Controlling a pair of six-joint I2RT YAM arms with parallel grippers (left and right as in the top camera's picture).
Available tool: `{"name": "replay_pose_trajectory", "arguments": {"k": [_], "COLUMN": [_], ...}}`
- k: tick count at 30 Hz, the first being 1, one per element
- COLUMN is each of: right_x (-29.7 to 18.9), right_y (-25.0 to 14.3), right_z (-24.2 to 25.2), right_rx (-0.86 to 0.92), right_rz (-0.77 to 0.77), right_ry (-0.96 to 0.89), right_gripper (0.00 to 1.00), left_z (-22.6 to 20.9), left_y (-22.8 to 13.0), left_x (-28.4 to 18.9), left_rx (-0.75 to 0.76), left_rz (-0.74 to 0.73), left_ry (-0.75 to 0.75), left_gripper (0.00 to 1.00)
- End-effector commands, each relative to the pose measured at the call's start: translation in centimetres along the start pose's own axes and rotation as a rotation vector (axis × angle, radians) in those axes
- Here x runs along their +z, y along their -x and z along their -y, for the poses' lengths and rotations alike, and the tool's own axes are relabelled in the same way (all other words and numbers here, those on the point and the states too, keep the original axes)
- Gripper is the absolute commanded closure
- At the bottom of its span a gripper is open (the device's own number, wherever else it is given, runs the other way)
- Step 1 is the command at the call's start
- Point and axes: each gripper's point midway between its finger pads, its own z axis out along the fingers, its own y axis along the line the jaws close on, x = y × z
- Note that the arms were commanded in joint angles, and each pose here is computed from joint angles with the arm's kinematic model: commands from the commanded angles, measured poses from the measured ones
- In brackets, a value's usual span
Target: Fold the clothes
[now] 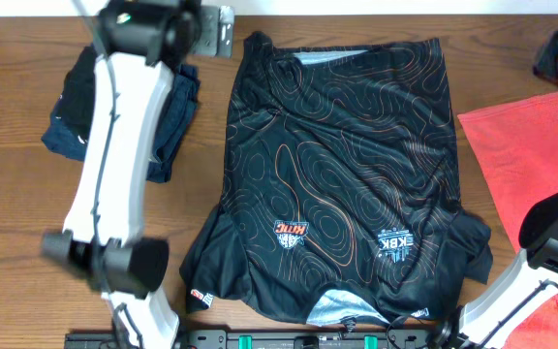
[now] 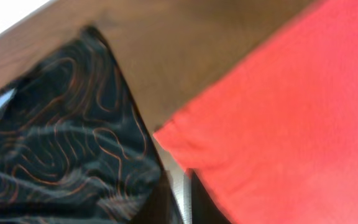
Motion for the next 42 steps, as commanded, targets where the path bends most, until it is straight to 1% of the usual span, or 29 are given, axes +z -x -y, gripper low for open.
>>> {"name": "replay_pose_trajectory", "arguments": {"k": [1,5,8,13,17,20,24,26,29,33,37,39,40,42], "right_x": [4.4,8.2,10.4,13.8,16.0,16.5,15.4,14.5,13.3,11.8,10.2,9.3,8.6,7.5], "right_y": [-4.2,-8.4,-10.7,-12.8,-13.3,-13.2,-12.2,-11.9,-11.9,-11.4,-10.0,-8.9,-8.0,-6.7], "right_z": [0.2,-0.1,0.6,2.8,4.1,7.3,12.9,15.8,20.1,24.4,26.6,26.8,26.7,26.3], "right_rx": [0.057,0.066,0.093,0.162,0.166,0.228,0.28,0.32,0.413,0.544,0.659,0.7,0.708,0.699], "right_rz": [-0.17,-0.292,-0.33,-0.308,-0.243,-0.19,-0.12,-0.097,-0.075,-0.044,0.004,0.037,0.062,0.101], "right_ry": [0.01,0.037,0.021,-0.051,-0.08,-0.213,-0.403,-0.469,-0.508,-0.452,-0.281,-0.172,-0.099,-0.011], "right_gripper": [0.99,0.99,0.99,0.99,0.99,0.99,0.99,0.99,0.99,0.99,0.98,0.96,0.94,0.88], "left_z": [2.0,3.7,4.5,4.6,4.6,4.6,4.6,4.6,4.6,4.6,4.6,4.6,4.6,4.6], "left_y": [-1.1,-3.1,-4.7,-6.8,-7.2,-7.2,-7.2,-7.2,-7.4,-7.7,-7.7,-7.7,-7.7,-7.7], "left_x": [-3.1,-5.2,-6.0,-6.5,-6.5,-6.5,-6.5,-6.5,-6.6,-6.7,-6.7,-6.7,-6.7,-6.7], "left_rx": [-0.023,-0.025,-0.03,-0.035,-0.037,-0.037,-0.037,-0.037,-0.037,-0.038,-0.038,-0.038,-0.038,-0.038], "left_rz": [-0.021,-0.086,-0.148,-0.239,-0.253,-0.253,-0.253,-0.253,-0.261,-0.275,-0.275,-0.275,-0.275,-0.274], "left_ry": [-0.145,-0.259,-0.309,-0.319,-0.318,-0.318,-0.318,-0.318,-0.32,-0.319,-0.319,-0.319,-0.318,-0.319], "left_gripper": [0.02,0.01,0.01,0.05,0.06,0.06,0.06,0.05,0.06,0.06,0.06,0.06,0.06,0.05]}}
